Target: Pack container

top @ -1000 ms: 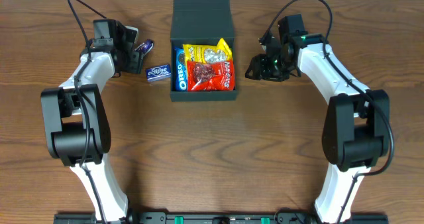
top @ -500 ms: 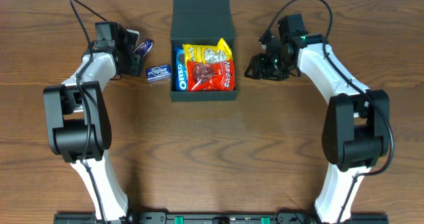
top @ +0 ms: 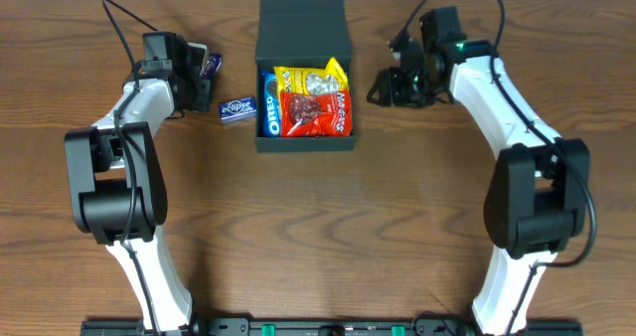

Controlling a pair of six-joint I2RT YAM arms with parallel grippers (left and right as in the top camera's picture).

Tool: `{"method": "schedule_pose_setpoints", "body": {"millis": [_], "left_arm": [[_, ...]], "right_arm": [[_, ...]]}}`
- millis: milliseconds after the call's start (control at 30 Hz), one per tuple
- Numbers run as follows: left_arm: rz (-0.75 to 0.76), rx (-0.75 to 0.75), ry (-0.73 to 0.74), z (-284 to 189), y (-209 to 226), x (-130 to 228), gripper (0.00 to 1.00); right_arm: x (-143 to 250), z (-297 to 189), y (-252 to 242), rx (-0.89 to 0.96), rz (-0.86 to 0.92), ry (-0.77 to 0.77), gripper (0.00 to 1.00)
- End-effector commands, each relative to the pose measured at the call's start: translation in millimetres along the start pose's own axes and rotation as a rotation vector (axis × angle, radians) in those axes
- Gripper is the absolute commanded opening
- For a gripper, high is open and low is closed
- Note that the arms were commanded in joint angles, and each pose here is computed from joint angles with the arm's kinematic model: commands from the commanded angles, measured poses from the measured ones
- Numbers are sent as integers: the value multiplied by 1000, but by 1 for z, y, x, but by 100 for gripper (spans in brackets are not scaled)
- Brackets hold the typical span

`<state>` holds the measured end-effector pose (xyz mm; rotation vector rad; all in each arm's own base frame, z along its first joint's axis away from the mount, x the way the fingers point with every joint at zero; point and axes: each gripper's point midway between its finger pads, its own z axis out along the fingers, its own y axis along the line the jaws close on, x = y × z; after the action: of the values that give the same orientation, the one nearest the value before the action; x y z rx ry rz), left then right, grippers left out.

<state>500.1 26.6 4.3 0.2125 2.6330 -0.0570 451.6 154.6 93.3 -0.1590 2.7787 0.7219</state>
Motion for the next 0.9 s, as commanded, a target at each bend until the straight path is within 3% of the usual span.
{"method": "schedule_pose_setpoints", "body": {"millis": [0, 233, 400, 633, 767, 867], "left_arm": [[-74, -34, 10, -2, 8, 2, 6], [-168, -39, -122, -59, 1, -40, 6], [-222, 3, -185, -99, -35, -62, 6], [-427, 94, -45, -99, -113, -37, 6], [-362, 128, 15, -100, -160, -24, 6], [-360, 49, 30, -100, -167, -14, 6]], "right_arm": [[-27, -45, 14, 6, -88, -122, 55], [-50, -92, 23, 93, -156, -261, 62], [-59, -102, 26, 91, -173, -311, 65], [-62, -103, 27, 91, -177, -321, 68], [-62, -104, 26, 96, -185, -322, 70], [-62, -103, 26, 98, -199, -321, 70]]}}
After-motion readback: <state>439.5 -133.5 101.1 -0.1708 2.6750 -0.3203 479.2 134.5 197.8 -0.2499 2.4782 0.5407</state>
